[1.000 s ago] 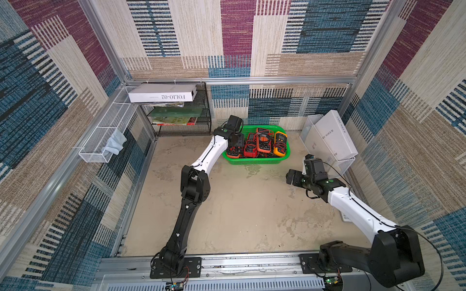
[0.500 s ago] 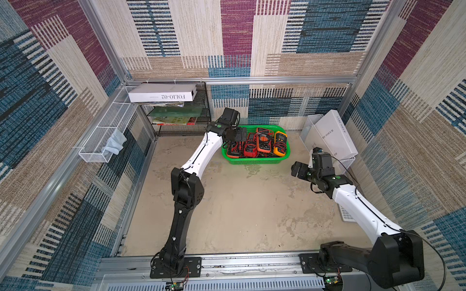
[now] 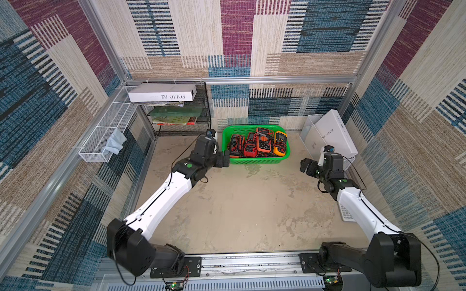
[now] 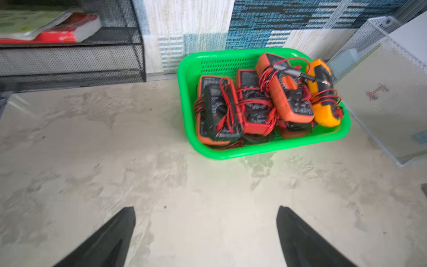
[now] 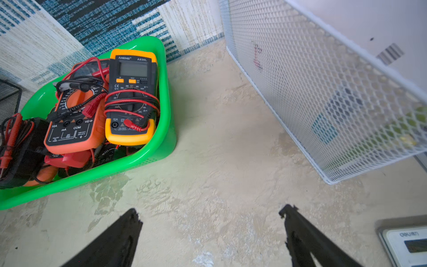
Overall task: Put the multimeter into the basket
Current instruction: Place the multimeter in the basket, then reset both arms
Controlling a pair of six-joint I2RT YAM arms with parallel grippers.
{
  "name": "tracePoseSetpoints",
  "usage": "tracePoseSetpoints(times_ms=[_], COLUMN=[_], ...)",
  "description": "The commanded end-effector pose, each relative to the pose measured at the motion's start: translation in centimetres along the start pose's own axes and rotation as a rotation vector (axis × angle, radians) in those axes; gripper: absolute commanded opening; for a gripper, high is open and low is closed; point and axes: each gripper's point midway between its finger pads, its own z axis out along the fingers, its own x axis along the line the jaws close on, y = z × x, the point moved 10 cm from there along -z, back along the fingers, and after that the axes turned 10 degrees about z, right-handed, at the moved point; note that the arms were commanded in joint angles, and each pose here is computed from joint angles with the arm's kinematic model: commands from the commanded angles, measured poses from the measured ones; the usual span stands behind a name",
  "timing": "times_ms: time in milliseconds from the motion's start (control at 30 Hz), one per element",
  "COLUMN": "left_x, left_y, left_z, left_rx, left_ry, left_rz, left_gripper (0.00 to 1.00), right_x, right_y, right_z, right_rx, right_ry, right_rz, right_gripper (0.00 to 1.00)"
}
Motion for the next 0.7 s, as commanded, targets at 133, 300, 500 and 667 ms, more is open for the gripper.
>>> tracePoseSetpoints(times_ms=[133,300,500,667], left_x=[3.8,6.9,10.0,11.9], left_y=[-6.8,-10.7,-13.2,-16.6], left_z=[-3.4,-2.6,1.7,4.4], left_rx=[-0.252,-0.212,-0.061,-0.049], left_ry=[0.288,0.439,0.502,0.490], left_rz=[0.074,0.045,0.021,-0.040], left_gripper=[1.00,1.00,1.00,0.99], right_x=[-0.5,-1.9,-3.6,-5.0], right_y=[0.3,-0.9,-1.8,-2.8], right_z=[0.4,1.7,3.3,5.1], right_rx=[-0.206,-0.269,-0.338,-0.314], right_ry=[0.031,-0.017,-0.061,-0.055], right_rz=[-0.184,-0.225,-0.231,-0.255], right_gripper=[1.00,1.00,0.99,1.00])
